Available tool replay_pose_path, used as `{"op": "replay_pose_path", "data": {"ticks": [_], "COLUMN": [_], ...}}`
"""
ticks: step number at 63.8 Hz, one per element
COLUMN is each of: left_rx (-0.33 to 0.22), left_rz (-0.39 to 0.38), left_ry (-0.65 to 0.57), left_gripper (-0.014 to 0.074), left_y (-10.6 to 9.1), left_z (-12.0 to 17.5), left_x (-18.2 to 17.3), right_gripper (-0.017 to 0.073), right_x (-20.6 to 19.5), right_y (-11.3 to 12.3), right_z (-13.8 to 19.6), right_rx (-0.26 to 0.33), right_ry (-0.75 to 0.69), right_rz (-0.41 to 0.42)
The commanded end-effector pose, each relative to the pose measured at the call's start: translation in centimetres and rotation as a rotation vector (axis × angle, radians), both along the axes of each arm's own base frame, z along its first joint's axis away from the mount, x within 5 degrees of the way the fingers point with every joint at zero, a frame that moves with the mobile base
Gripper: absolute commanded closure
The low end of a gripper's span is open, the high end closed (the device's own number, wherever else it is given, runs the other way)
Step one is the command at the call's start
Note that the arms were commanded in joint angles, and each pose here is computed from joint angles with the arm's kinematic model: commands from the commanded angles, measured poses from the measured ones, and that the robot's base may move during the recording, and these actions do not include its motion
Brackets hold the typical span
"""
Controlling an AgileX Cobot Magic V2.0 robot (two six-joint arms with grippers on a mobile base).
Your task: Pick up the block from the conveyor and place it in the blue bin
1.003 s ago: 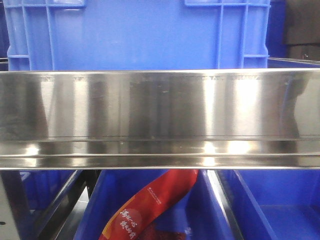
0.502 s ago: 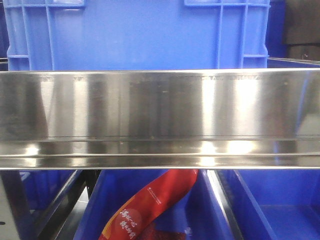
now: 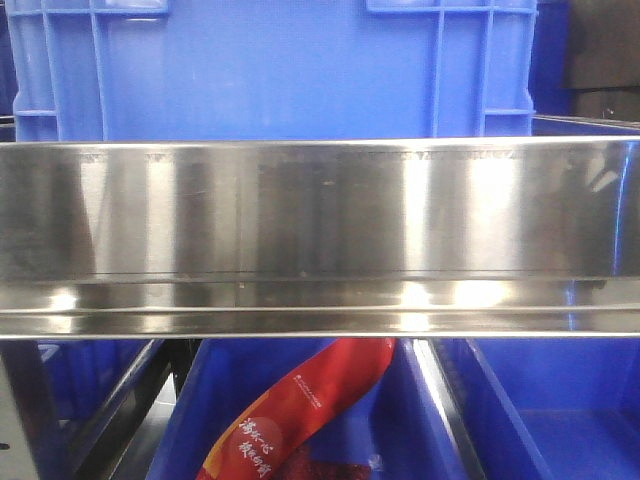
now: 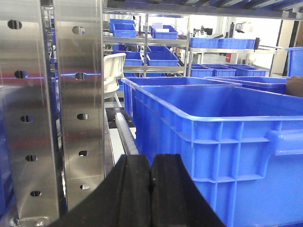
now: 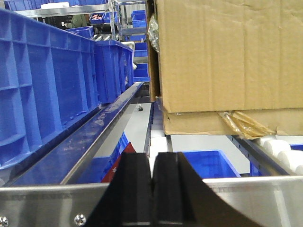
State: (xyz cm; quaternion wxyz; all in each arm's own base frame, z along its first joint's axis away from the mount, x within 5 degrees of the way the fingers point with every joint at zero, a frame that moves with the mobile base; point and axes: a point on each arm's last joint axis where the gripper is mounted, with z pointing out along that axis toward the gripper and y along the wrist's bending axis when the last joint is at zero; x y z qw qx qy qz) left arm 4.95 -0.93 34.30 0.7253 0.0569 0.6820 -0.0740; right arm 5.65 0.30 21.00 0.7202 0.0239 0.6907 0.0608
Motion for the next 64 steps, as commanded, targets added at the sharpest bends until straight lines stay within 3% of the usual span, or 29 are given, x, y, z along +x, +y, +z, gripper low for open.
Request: {"op": "replay_pose_path", "data": {"ticks": [1, 5, 64], "left_rx": [0.003, 0.003, 0.003], "left_rz": [0.006, 0.006, 0.006], "left_ry": [-0.018, -0.018, -0.018], "left_gripper": [0.0704, 0.0704, 0.0704], "left_y": [0.06, 0.06, 0.06], "left_z": [0.15, 0.15, 0.15], "left_x": [-0.11, -0.11, -0.11], "right_gripper": [0.0727, 0.0727, 0.0728], "right_x": [-0.03, -0.03, -0.03], "right_y": [-0.05, -0.05, -0.05], "right_z": [0.13, 0.18, 0.18], "right_rx": [-0.049, -0.083, -0.082], "right_ry": [-0.024, -0.031, -0.031], "right_rz": [-0.009, -0.012, -0.012]}}
